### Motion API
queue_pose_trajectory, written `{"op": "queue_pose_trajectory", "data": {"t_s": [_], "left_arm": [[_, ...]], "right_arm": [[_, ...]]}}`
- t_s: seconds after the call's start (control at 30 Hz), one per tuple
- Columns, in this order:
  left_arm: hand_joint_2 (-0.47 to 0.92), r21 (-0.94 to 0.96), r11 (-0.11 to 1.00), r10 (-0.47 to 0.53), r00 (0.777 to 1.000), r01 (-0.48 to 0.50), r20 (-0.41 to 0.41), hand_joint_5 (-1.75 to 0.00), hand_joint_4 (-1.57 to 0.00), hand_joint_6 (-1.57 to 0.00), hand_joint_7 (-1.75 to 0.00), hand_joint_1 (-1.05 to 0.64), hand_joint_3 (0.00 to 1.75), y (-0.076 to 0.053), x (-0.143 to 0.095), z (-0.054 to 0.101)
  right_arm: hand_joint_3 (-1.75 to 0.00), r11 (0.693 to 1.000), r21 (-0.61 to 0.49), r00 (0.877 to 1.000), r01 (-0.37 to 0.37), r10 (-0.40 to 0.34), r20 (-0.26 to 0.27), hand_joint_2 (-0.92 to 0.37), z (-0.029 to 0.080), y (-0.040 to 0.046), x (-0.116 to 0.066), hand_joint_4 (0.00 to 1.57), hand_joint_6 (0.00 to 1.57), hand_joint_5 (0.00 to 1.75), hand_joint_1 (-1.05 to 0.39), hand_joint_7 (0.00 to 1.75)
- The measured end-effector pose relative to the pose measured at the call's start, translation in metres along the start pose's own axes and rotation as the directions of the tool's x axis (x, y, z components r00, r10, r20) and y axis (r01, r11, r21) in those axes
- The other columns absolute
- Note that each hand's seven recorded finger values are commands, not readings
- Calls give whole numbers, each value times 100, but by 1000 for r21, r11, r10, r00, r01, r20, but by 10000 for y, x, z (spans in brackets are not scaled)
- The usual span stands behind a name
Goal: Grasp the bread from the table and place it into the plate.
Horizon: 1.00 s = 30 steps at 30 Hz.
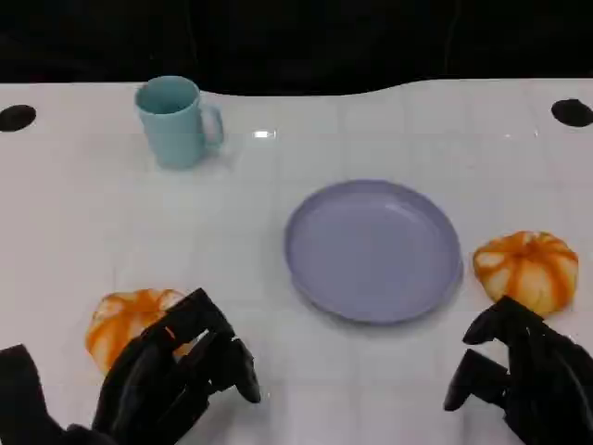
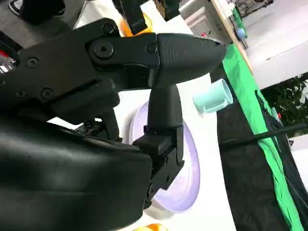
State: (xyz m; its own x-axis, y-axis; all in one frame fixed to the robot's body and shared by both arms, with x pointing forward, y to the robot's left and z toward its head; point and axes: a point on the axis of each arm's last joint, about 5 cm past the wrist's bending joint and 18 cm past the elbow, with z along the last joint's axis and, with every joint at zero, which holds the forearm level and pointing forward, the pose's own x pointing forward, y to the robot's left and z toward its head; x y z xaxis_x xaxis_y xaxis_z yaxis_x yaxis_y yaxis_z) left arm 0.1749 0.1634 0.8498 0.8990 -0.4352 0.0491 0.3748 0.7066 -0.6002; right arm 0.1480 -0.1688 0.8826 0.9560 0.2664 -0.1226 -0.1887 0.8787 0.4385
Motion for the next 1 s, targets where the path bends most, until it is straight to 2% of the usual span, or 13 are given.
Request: {"op": "queue_pose_trajectory", "data": {"t_s": [1.0], "left_arm": [[92, 0, 1000, 7, 1000, -7, 5, -175, -69, -53, -150, -58, 18, 13, -10, 11]], "right_arm": [[-47, 1000, -1, 1000, -15, 15, 4, -92, 10, 16, 0, 62, 44, 175, -50, 169]]}}
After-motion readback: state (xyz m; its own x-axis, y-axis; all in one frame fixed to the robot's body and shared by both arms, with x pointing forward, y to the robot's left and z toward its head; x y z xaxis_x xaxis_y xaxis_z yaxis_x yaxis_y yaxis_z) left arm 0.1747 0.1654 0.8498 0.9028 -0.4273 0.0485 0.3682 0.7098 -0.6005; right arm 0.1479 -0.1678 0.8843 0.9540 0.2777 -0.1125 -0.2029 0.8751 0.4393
